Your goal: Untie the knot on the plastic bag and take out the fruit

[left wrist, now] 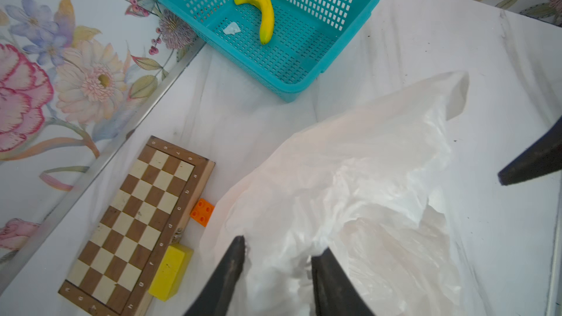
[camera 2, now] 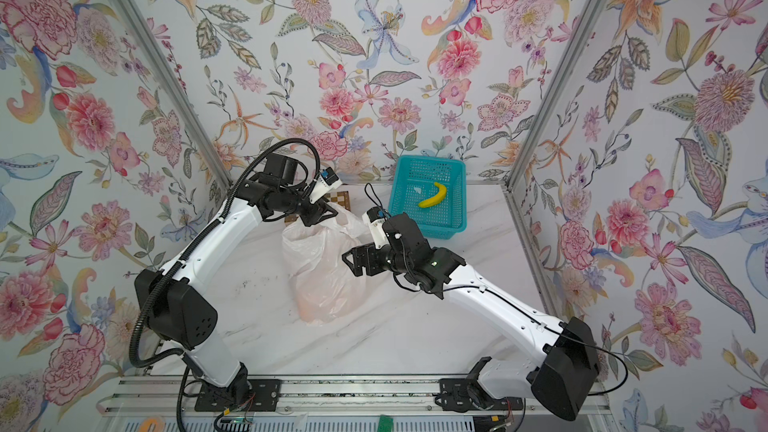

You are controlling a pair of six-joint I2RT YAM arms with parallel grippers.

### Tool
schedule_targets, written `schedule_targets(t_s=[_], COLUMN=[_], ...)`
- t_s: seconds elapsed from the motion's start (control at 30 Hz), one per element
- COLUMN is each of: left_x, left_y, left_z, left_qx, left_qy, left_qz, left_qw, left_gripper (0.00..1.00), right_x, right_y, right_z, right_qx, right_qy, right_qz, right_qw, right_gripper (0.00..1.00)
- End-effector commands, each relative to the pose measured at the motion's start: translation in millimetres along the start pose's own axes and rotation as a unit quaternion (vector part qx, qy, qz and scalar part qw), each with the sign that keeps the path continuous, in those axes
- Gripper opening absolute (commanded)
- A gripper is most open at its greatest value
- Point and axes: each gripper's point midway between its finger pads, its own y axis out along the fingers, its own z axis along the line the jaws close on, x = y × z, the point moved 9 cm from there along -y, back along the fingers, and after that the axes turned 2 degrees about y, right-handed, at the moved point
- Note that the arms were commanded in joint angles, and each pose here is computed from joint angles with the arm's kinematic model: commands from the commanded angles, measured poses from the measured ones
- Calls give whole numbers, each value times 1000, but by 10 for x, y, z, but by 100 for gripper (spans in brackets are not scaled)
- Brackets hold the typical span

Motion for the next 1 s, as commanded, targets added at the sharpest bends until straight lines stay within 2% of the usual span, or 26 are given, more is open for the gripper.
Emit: schedule_targets(t_s=[0.0, 0.1, 0.17, 0.47, 0.53, 0.67, 0.73, 0.8, 0.97], left_x=[160, 199, 214, 255, 244, 200, 177, 166, 195], left_y=[-140, -169, -183, -254, -234, -176, -131, -80, -56], left_z=[46, 63, 79, 91, 113, 192, 240, 296, 433], left_qx=[48, 59, 69, 92, 101, 129, 135, 144, 172], left_qy=[-28, -47, -63, -90, -91, -101, -112, -124, -141], left_qz=[-49, -65, -68, -105, -103, -92, -85, -74, -85], left_qw=[997, 995, 993, 986, 985, 982, 981, 979, 971], left_gripper=[28, 16, 12, 8, 8, 6, 5, 3, 0], right_x=[201, 276, 323, 226, 185, 110, 36, -74, -502], right_y=[111, 302, 441, 1024, 1092, 1086, 1037, 978, 878], right_z=[109, 43, -17, -123, -108, -43, 5, 83, 395], right_qx=[25, -7, -29, 18, 38, 66, 73, 82, 111], right_qy=[-80, -109, -113, -74, -60, -32, -32, -25, -46], right_qz=[-27, -25, -18, 58, 78, 91, 88, 87, 102], right_qw=[996, 994, 993, 995, 994, 993, 993, 993, 988], right_gripper=[99, 99, 99, 97, 86, 48, 35, 28, 25])
